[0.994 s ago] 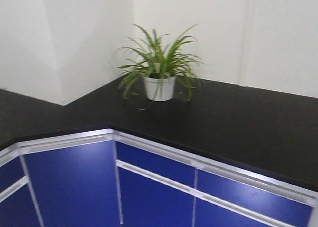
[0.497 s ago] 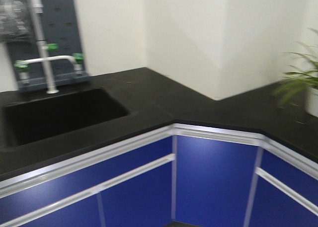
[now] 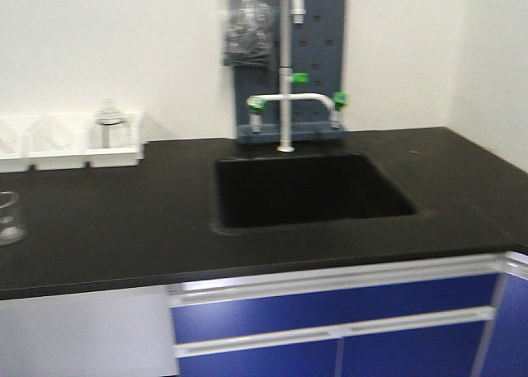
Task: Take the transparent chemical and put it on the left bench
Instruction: 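Drive the base to the bench with the white bins, holding the dropper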
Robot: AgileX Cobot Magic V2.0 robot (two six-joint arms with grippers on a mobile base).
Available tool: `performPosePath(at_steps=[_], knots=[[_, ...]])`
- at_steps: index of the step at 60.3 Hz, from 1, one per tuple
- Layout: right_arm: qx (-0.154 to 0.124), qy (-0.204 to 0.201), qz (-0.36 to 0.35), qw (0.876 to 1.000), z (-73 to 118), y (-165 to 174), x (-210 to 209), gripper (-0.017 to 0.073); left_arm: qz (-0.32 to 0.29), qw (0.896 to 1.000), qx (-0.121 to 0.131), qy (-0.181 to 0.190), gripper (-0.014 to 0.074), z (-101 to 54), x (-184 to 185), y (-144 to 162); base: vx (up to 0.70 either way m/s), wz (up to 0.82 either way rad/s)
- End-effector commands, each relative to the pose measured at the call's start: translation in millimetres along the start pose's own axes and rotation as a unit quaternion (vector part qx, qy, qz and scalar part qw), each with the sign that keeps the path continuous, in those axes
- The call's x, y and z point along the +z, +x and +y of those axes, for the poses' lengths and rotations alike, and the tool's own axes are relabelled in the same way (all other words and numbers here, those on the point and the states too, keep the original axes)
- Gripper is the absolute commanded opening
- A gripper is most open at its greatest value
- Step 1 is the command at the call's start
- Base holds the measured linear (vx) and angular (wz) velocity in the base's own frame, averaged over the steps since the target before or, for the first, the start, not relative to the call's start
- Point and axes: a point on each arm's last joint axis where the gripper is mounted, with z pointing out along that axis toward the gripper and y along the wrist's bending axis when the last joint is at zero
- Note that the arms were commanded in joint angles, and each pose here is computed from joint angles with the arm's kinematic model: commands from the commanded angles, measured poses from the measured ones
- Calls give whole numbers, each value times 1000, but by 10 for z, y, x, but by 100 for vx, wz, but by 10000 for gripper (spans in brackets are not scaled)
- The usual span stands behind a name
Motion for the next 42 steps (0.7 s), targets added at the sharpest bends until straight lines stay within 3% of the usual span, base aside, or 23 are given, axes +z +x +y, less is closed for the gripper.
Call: performPosePath(at_steps=[1, 42], knots=[[-2, -10, -48, 999, 11, -166, -6, -1, -41, 999, -4, -1, -3, 1, -13, -28, 17, 71], [-2, -10, -48, 999, 11, -166, -6, -1, -41, 999, -4, -1, -3, 1, -13, -28, 21, 64]])
